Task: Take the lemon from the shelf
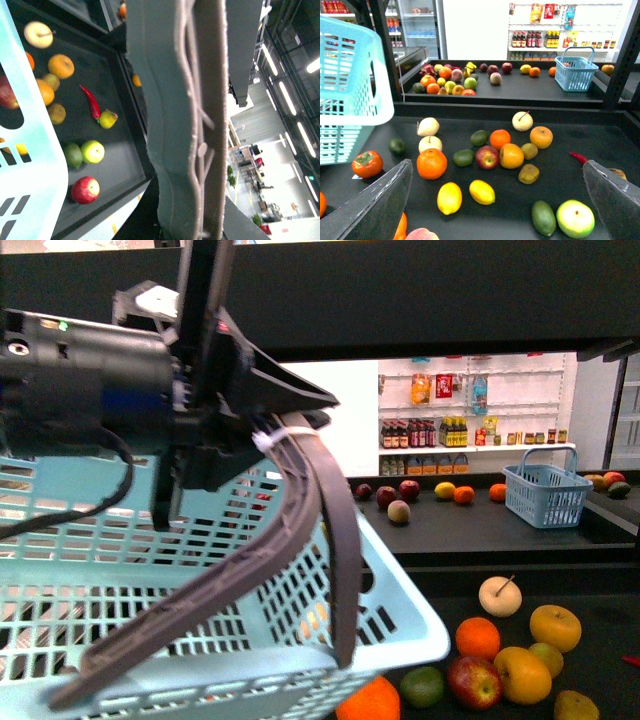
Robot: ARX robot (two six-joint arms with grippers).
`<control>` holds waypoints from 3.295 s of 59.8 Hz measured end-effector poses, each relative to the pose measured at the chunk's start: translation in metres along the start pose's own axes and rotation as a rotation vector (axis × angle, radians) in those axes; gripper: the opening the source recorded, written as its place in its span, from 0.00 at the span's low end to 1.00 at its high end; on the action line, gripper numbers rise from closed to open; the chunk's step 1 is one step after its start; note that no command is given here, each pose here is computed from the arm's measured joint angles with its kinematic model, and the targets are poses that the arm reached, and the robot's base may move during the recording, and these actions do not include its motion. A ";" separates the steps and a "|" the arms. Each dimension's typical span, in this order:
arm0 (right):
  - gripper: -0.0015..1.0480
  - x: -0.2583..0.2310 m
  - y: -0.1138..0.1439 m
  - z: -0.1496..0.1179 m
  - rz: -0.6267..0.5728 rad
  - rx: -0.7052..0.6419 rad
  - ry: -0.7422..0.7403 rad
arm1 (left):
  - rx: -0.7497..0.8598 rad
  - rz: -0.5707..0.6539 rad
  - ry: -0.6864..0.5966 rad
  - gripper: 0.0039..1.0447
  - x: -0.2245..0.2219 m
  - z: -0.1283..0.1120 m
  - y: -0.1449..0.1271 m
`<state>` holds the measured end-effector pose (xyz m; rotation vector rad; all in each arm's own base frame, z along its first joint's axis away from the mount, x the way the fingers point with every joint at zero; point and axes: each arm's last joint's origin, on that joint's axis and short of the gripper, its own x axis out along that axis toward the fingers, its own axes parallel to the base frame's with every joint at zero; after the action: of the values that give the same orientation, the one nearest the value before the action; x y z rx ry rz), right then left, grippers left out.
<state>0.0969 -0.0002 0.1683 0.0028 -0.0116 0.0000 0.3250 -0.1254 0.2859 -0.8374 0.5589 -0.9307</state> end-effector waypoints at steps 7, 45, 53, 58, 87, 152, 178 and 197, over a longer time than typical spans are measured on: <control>0.98 0.000 0.000 0.000 0.000 0.000 0.000 | -0.005 -0.036 0.071 0.09 0.012 -0.012 -0.001; 0.98 0.023 -0.011 0.002 -0.227 0.015 0.399 | 0.050 -0.065 0.158 0.09 0.023 -0.026 -0.002; 0.98 0.074 -0.037 0.008 -0.238 0.085 0.487 | 0.052 -0.067 0.159 0.09 0.024 -0.026 -0.002; 0.98 0.117 -0.051 0.006 -0.178 0.087 0.511 | 0.055 -0.066 0.158 0.09 0.024 -0.026 -0.002; 0.98 0.290 -0.079 -0.118 0.217 -0.066 0.712 | 0.055 -0.066 0.160 0.09 0.024 -0.026 -0.002; 0.98 0.371 -0.031 -0.255 0.517 -0.392 0.703 | 0.055 -0.066 0.160 0.09 0.024 -0.026 -0.002; 0.52 0.374 -0.030 -0.264 0.479 -0.393 0.695 | 0.055 -0.066 0.160 0.09 0.024 -0.026 -0.002; 0.44 0.360 -0.053 -0.195 0.319 -0.339 0.517 | 0.055 -0.066 0.160 0.09 0.024 -0.026 -0.002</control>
<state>0.4592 -0.0528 -0.0225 -0.3376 0.5055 0.3174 0.3169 -0.1566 0.2712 -0.7400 0.6437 -1.0749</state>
